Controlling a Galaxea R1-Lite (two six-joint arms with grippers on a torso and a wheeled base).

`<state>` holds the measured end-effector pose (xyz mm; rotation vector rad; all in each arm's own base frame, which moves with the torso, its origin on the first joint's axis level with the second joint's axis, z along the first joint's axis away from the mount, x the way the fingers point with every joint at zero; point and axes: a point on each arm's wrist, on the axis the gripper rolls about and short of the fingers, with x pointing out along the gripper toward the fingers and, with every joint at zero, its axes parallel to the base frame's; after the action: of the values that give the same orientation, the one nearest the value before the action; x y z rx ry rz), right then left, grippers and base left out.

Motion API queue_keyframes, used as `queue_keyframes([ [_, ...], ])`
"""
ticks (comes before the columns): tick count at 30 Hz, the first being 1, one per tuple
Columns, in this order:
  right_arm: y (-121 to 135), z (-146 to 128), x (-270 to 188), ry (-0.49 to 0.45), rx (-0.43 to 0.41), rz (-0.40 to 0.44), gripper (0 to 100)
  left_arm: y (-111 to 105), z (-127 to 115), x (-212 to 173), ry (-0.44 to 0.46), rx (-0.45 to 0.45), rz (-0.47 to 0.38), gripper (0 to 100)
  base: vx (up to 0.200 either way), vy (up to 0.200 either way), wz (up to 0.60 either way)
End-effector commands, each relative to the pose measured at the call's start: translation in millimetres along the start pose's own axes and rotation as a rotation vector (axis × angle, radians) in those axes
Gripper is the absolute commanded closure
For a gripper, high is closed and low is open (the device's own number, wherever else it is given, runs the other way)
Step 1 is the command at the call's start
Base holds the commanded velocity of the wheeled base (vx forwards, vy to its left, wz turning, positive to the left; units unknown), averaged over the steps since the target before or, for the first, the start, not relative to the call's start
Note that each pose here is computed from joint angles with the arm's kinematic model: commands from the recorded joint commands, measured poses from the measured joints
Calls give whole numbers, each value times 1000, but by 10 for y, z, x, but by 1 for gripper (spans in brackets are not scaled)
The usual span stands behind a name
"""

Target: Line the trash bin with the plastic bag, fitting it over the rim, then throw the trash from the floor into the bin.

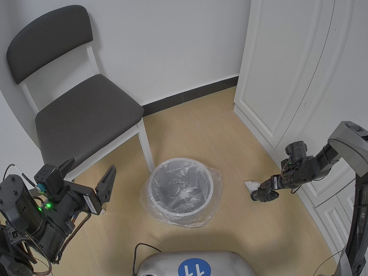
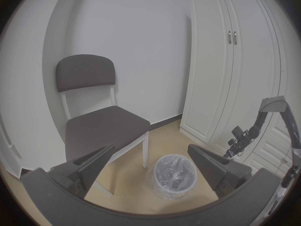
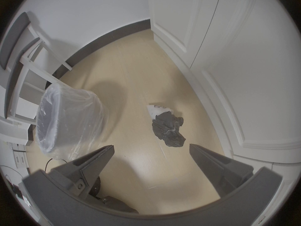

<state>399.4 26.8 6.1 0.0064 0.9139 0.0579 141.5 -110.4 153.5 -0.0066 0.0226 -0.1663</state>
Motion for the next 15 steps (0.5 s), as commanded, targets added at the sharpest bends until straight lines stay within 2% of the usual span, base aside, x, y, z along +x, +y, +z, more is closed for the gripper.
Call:
queue_keyframes([
  [1,-50,-178,411,75,24,-7,0,64,-10,-35,-4,-7,21,0,0,0,0],
  [4,-131,-198,538,83,59,-22,0,68,-22,-35,1,-5,21,0,0,0,0],
  [10,-231,-220,682,88,78,-53,0,65,-27,-31,4,-3,21,0,0,0,0],
  [15,-261,-20,783,25,149,-45,0,61,-35,-25,8,1,20,0,0,0,0],
])
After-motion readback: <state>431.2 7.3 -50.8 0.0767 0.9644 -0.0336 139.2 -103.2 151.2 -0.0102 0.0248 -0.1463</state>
